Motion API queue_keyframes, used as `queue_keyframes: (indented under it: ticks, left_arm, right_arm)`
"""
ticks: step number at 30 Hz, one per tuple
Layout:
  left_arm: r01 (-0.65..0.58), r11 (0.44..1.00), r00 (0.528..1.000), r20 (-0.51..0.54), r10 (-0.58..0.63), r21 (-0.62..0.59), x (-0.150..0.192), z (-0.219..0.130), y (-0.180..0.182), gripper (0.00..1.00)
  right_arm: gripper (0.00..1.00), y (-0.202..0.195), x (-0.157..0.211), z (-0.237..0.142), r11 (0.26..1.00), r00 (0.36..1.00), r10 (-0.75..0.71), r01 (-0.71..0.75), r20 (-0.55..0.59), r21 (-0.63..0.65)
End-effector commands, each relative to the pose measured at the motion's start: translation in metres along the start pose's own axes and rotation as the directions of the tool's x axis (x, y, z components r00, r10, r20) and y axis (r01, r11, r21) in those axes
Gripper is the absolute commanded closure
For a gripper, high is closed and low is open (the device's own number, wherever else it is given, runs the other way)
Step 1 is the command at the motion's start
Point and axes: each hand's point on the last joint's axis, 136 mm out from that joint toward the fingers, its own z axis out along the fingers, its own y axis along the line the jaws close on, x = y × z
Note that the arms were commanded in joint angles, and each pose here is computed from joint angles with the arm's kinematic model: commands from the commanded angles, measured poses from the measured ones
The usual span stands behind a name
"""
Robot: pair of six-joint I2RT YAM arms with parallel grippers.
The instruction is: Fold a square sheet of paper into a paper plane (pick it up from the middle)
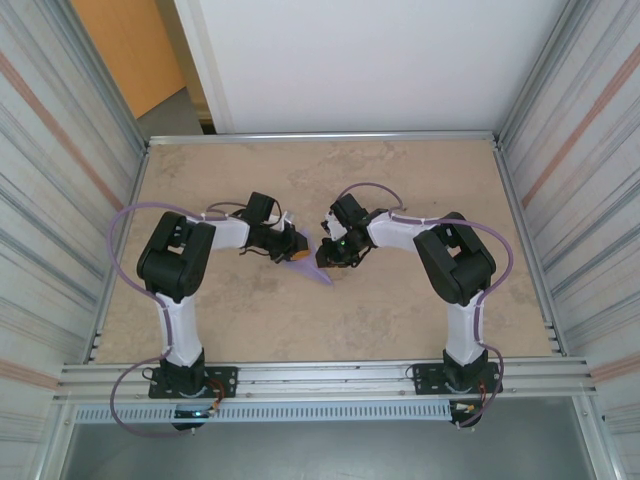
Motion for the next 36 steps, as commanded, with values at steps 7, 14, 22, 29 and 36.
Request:
queue_keyframes:
  ticks: [7,14,22,29,36]
  left_arm:
    - [0.073,0.986,0.996,-0.042,-0.080,-0.151,0.017,0.006,0.040,0.88]
    - [0.073,0.983,0.996,-0.044,-0.082,-0.168,0.018,0.006,0.042,0.88]
    - [0.074,0.983,0.995,-0.049,-0.083,-0.170,0.019,0.008,0.041,0.89]
    - [0.086,0.976,0.994,-0.053,-0.099,-0.198,0.020,0.010,0.046,0.89]
    - [0.121,0.961,0.989,-0.056,-0.139,-0.250,0.024,0.011,0.059,0.90]
  right_arm:
    - [0.74,0.030,-0.005,-0.026,0.989,1.000,-0.016,0.019,0.024,-0.144]
    - [0.84,0.035,-0.005,-0.012,0.984,1.000,-0.008,0.007,-0.003,-0.180]
    - [0.86,0.033,-0.001,0.000,0.979,0.999,-0.005,-0.005,-0.049,-0.203]
    - [0.87,0.022,0.008,0.012,0.986,0.996,0.003,-0.018,-0.087,-0.167]
    - [0.87,0.011,0.020,0.016,0.991,0.992,0.007,-0.024,-0.127,-0.131]
